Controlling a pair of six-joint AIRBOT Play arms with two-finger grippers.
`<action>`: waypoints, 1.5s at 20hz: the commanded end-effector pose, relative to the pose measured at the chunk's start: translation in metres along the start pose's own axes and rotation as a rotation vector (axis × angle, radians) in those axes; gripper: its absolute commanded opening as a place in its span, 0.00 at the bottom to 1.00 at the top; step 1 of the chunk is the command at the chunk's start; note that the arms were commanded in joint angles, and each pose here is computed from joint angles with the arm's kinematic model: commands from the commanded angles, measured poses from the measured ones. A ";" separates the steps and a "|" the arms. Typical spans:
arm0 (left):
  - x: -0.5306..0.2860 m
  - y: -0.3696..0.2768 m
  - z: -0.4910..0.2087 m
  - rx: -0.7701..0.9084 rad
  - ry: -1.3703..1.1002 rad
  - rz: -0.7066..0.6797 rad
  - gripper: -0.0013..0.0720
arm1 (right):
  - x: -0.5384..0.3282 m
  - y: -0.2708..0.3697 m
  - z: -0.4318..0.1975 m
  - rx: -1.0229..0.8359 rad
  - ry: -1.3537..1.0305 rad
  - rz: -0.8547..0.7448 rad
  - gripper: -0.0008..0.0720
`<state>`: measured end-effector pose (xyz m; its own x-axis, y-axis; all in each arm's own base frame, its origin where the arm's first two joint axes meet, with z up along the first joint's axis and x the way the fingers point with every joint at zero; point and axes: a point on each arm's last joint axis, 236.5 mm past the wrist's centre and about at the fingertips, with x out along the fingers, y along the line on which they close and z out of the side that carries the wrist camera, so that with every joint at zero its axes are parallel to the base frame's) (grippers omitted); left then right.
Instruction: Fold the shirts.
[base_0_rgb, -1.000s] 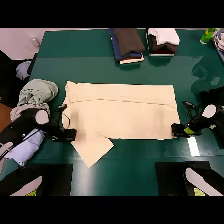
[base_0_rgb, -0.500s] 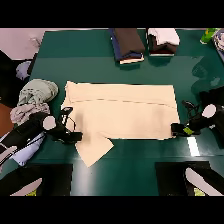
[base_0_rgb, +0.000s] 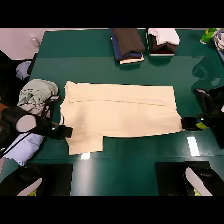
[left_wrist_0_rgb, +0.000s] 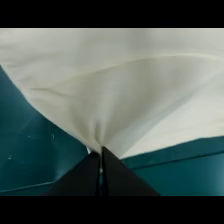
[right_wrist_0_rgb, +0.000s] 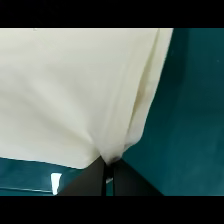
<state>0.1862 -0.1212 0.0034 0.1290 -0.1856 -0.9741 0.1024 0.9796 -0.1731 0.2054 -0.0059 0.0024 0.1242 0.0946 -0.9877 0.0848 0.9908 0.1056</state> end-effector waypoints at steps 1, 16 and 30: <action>-0.037 0.009 -0.015 0.017 -0.015 0.025 0.05 | -0.028 -0.018 -0.024 -0.018 -0.004 -0.096 0.04; -0.017 0.041 0.209 0.127 -0.418 0.143 0.05 | -0.007 -0.020 0.143 0.006 -0.085 -0.057 0.04; 0.021 0.038 0.247 0.151 -0.320 0.152 0.60 | 0.033 -0.003 0.229 0.053 -0.087 0.087 0.58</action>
<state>0.4413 -0.1084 0.0010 0.4909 -0.0857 -0.8670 0.2033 0.9789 0.0184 0.4288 -0.0242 -0.0107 0.2027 0.1539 -0.9671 0.1164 0.9768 0.1798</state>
